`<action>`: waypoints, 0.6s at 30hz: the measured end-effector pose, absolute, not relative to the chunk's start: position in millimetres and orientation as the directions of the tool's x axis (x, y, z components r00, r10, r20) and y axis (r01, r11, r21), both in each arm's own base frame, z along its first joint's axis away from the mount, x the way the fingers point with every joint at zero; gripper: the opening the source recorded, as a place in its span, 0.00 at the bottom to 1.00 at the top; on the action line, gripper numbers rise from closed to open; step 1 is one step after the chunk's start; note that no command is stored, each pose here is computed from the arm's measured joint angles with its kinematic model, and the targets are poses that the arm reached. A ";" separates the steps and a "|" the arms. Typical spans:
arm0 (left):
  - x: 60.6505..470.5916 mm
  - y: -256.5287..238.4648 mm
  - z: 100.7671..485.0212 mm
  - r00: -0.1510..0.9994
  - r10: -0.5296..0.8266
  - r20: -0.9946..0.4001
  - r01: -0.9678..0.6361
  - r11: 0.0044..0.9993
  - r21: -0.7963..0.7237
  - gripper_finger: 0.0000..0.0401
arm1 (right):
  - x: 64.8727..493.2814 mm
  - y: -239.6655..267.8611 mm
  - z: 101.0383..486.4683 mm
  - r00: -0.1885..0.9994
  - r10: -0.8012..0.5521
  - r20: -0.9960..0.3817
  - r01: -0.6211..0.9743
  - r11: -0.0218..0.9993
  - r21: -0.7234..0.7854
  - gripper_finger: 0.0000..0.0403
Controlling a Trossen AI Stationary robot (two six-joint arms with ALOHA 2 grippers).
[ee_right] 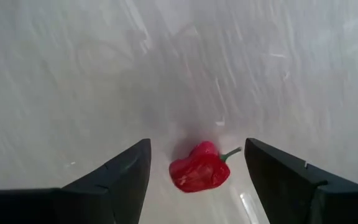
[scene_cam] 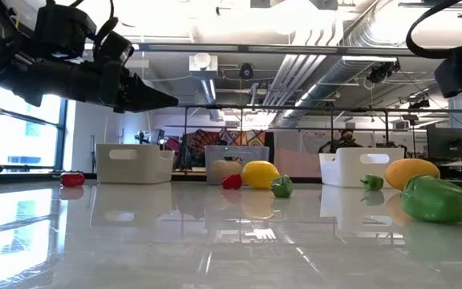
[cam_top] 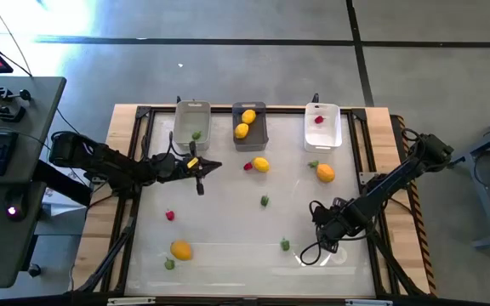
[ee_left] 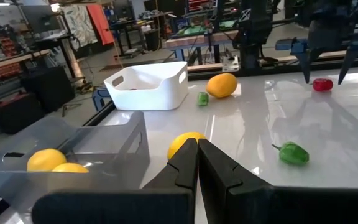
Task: Sort produce into baskets
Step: Put the bottom right red bell pepper into the white bin
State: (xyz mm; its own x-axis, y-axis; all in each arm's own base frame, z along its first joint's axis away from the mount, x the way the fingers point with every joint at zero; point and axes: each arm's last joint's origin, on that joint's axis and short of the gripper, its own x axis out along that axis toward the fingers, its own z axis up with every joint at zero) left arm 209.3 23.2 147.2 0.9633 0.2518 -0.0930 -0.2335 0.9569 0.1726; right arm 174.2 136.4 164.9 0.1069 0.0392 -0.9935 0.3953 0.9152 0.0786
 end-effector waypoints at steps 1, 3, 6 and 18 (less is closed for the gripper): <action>209.3 23.2 147.2 0.963 0.252 -0.093 -0.233 0.957 0.173 0.00 | 173.9 136.5 164.8 0.101 0.044 -0.994 0.404 0.911 0.082 0.63; 209.3 23.3 147.2 0.963 0.252 -0.093 -0.234 0.957 0.173 0.00 | 173.5 136.3 164.8 0.093 0.047 -0.995 0.430 0.899 0.083 0.63; 209.3 23.2 147.3 0.963 0.252 -0.093 -0.233 0.957 0.174 0.00 | 172.5 136.1 164.7 0.078 0.053 -0.996 0.461 0.883 0.083 0.63; 209.3 23.2 147.2 0.963 0.252 -0.093 -0.233 0.957 0.175 0.00 | 171.3 131.4 164.1 0.023 0.062 -0.998 0.627 0.777 0.063 0.63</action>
State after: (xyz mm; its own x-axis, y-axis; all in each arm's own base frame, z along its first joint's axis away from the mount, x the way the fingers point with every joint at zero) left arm 209.3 23.2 147.2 0.9633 0.2517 -0.0932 -0.2330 0.9566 0.1749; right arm 171.3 131.4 164.1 0.0233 0.0621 -0.9978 0.6268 0.7766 0.0630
